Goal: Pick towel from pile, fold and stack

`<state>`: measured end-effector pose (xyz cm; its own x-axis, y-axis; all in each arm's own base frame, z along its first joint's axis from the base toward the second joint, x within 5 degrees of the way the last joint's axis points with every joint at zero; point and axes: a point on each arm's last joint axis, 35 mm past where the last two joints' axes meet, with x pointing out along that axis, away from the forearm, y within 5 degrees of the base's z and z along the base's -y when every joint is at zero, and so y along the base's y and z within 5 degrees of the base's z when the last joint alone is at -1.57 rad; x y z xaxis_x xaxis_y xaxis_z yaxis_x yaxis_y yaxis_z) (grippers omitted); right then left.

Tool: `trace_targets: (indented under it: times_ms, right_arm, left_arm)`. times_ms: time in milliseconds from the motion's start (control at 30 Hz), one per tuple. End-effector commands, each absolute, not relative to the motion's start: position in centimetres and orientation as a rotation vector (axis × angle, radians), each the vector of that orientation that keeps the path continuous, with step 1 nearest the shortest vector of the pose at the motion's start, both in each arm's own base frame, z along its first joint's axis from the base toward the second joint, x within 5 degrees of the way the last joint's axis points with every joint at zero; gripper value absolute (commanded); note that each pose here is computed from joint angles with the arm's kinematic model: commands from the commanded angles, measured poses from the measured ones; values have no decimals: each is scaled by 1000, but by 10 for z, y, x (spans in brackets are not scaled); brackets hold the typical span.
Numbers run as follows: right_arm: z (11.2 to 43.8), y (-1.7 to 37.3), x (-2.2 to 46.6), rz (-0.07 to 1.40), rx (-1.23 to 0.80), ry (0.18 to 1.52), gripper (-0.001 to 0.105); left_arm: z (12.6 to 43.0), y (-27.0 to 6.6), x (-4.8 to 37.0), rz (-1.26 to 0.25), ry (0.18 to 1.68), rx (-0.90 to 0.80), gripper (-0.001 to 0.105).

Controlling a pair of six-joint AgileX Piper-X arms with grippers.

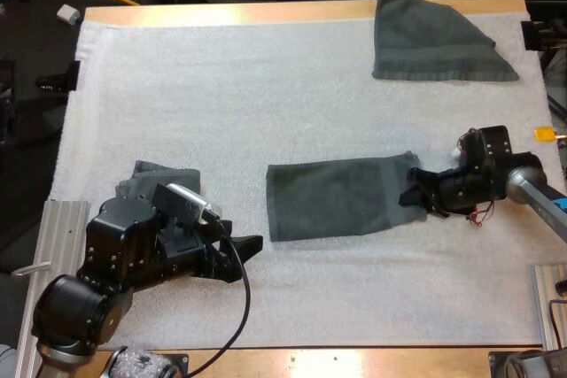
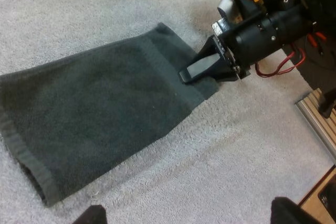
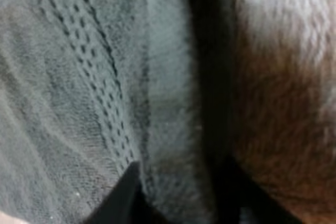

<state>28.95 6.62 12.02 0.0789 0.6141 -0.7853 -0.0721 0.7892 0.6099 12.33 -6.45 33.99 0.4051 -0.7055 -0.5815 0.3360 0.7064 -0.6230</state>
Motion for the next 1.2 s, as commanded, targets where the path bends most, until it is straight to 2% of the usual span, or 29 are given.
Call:
trace_targets:
  times_ms: [0, 233, 300, 500, 567, 700, 800, 833, 900, 967, 1167]
  right_arm:
    - [118, 66, 282, 523, 455, 1462, 1]
    - [149, 56, 267, 371, 164, 1455, 0]
    - [147, 59, 271, 417, 229, 1438, 0]
    - [192, 42, 253, 210, -169, 1424, 0]
    - [218, 37, 246, 144, -325, 1412, 0]
    - [232, 43, 243, 178, -298, 1402, 0]
    - [232, 75, 242, 281, -250, 1374, 0]
    - [228, 94, 241, 312, -240, 1360, 0]
    - [226, 98, 239, 312, -259, 1370, 0]
    - [217, 117, 239, 342, -236, 1381, 0]
    - [187, 157, 244, 375, -109, 1416, 0]
  left_arm:
    - [341, -65, 124, -686, 945, -458, 61]
    - [341, -65, 123, -687, 951, -461, 61]
    - [342, -65, 123, -688, 940, -460, 61]
    - [342, -65, 123, -692, 941, -463, 61]
    - [342, -65, 123, -693, 941, -465, 61]
    - [342, -65, 122, -691, 945, -466, 61]
    - [341, -65, 122, -688, 953, -469, 61]
    - [341, -65, 122, -687, 954, -469, 61]
    - [341, -64, 122, -683, 950, -471, 61]
    - [341, -64, 122, -684, 956, -475, 61]
    - [341, -65, 122, -690, 967, -481, 61]
